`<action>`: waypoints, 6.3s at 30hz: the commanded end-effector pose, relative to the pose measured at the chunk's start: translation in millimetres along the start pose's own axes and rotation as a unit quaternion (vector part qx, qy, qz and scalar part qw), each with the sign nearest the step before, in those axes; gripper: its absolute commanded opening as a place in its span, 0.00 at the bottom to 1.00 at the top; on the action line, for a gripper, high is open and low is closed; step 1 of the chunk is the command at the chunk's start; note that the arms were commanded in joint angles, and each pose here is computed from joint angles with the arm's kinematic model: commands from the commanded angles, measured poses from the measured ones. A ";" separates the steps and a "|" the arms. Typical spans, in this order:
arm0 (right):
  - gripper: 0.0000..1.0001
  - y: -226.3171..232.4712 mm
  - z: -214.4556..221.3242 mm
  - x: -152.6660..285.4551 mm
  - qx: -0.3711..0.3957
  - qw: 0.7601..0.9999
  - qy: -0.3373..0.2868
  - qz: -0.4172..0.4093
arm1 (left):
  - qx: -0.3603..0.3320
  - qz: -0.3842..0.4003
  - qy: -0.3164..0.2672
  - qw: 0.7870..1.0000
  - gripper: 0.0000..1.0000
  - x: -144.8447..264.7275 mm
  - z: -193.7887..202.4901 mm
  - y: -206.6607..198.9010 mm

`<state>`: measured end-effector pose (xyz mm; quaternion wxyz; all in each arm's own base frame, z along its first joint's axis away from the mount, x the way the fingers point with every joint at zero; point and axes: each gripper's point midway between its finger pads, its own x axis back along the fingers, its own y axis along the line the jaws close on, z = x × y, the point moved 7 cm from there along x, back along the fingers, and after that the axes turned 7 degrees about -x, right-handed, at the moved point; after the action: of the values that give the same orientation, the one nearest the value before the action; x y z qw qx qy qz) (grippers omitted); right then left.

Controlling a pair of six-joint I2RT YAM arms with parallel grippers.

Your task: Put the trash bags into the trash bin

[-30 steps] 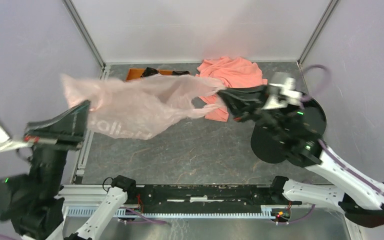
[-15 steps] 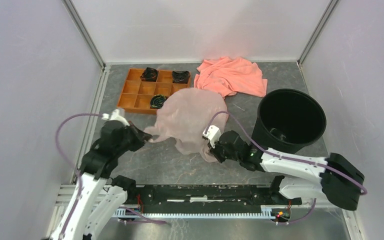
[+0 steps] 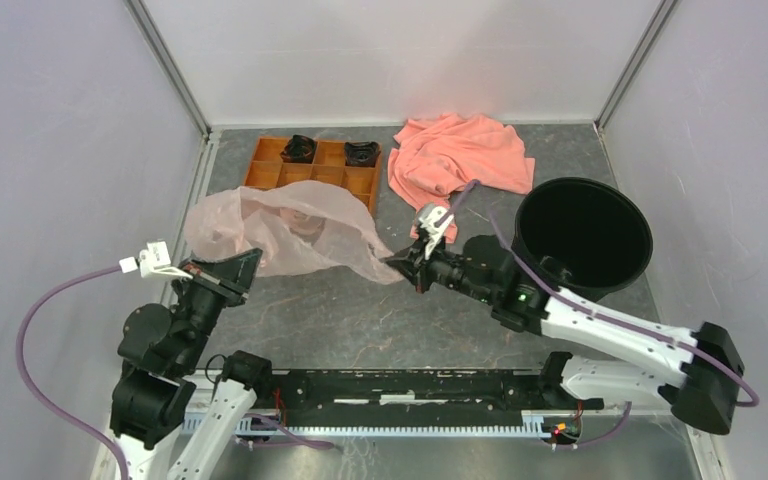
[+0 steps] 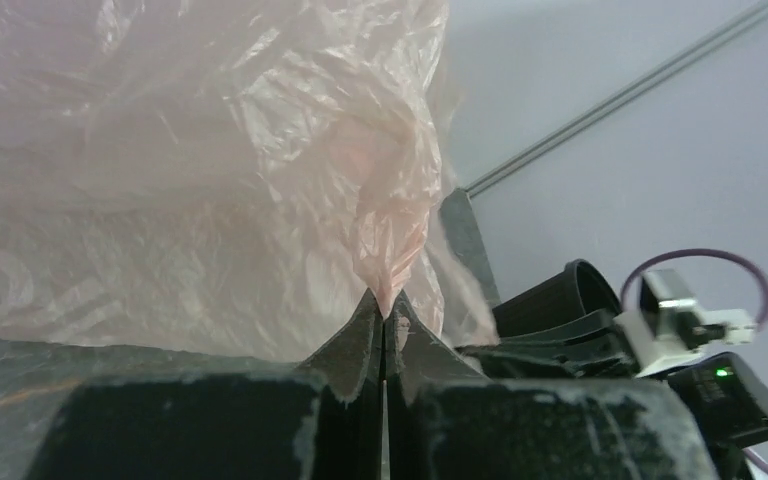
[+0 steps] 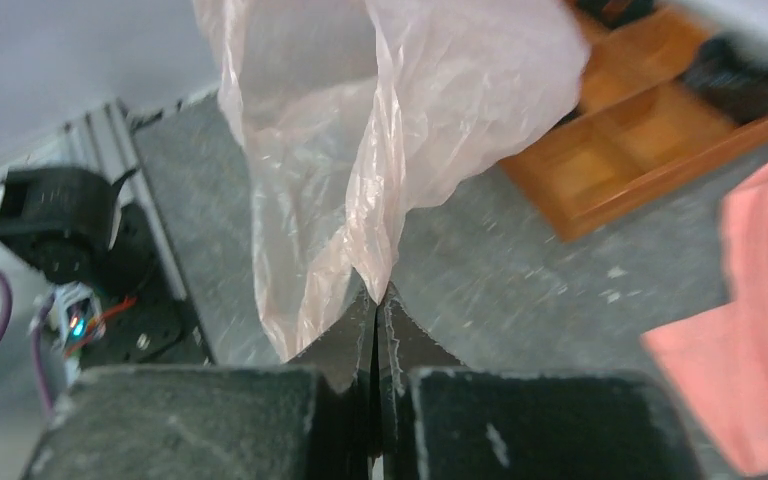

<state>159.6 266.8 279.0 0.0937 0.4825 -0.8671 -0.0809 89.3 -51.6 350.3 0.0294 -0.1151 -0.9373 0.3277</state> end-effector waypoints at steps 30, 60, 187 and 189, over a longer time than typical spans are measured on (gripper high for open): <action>0.87 -28.7 -80.6 104.0 0.073 0.961 0.066 0.260 | -0.153 -0.200 -0.051 0.966 0.02 -51.4 14.6 73.2; 0.09 -59.5 -19.2 138.3 0.055 0.889 0.171 0.421 | -0.147 -0.182 -0.079 0.969 0.02 -38.6 7.5 68.6; 0.01 11.8 -228.8 185.6 0.098 0.924 -0.263 0.259 | 0.101 0.516 -0.053 0.849 0.02 -130.9 -128.8 -324.0; 0.01 7.6 -214.1 183.8 0.096 0.925 -0.248 0.271 | 0.104 0.507 -0.035 0.855 0.02 -141.0 -112.9 -321.4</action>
<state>106.9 107.0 521.4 -0.1659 0.2257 -0.9532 -0.1138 163.2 -246.7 657.7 -0.1683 -0.5737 -0.6884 0.4106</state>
